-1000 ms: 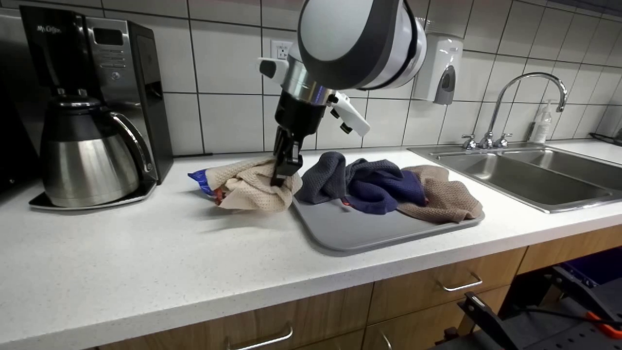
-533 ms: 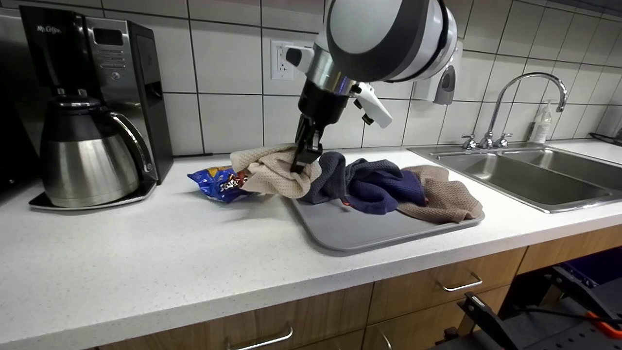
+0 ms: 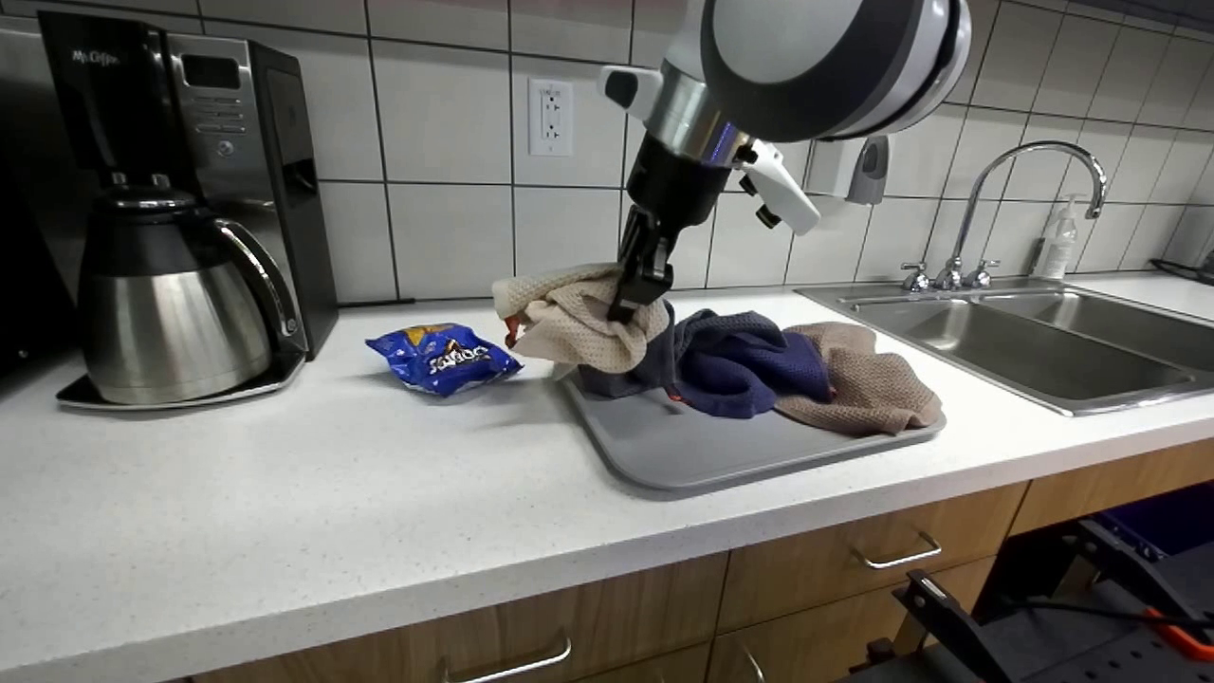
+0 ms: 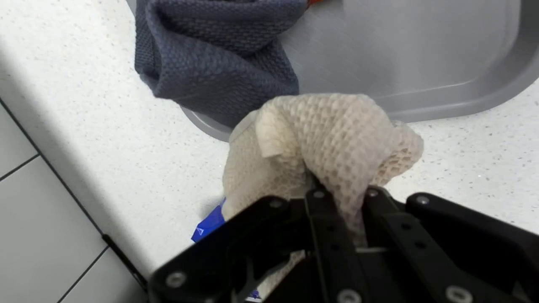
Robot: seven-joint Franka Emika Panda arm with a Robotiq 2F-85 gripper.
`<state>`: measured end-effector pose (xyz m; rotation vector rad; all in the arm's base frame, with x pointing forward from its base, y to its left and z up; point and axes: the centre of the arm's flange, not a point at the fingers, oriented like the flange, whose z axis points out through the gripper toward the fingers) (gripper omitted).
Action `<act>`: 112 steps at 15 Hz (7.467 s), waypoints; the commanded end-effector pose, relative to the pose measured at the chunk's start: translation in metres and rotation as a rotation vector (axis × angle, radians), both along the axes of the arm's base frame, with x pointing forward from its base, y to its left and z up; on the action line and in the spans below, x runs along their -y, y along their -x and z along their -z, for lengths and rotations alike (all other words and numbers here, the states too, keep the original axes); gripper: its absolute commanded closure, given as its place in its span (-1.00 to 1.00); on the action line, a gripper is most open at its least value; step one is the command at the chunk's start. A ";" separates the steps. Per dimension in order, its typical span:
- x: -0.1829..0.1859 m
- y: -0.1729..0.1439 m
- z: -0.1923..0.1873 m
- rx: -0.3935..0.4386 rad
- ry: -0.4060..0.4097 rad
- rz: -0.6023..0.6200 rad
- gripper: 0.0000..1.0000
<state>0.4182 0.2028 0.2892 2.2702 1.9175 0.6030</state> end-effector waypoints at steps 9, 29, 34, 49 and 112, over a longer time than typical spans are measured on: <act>0.039 0.051 -0.009 -0.002 0.000 0.187 0.95; 0.065 0.051 0.025 -0.119 0.008 0.368 0.95; 0.070 0.046 0.041 -0.143 0.029 0.407 0.95; 0.062 0.049 0.051 -0.163 0.079 0.401 -0.29; 0.285 0.052 -0.030 -0.061 -0.394 1.322 -1.00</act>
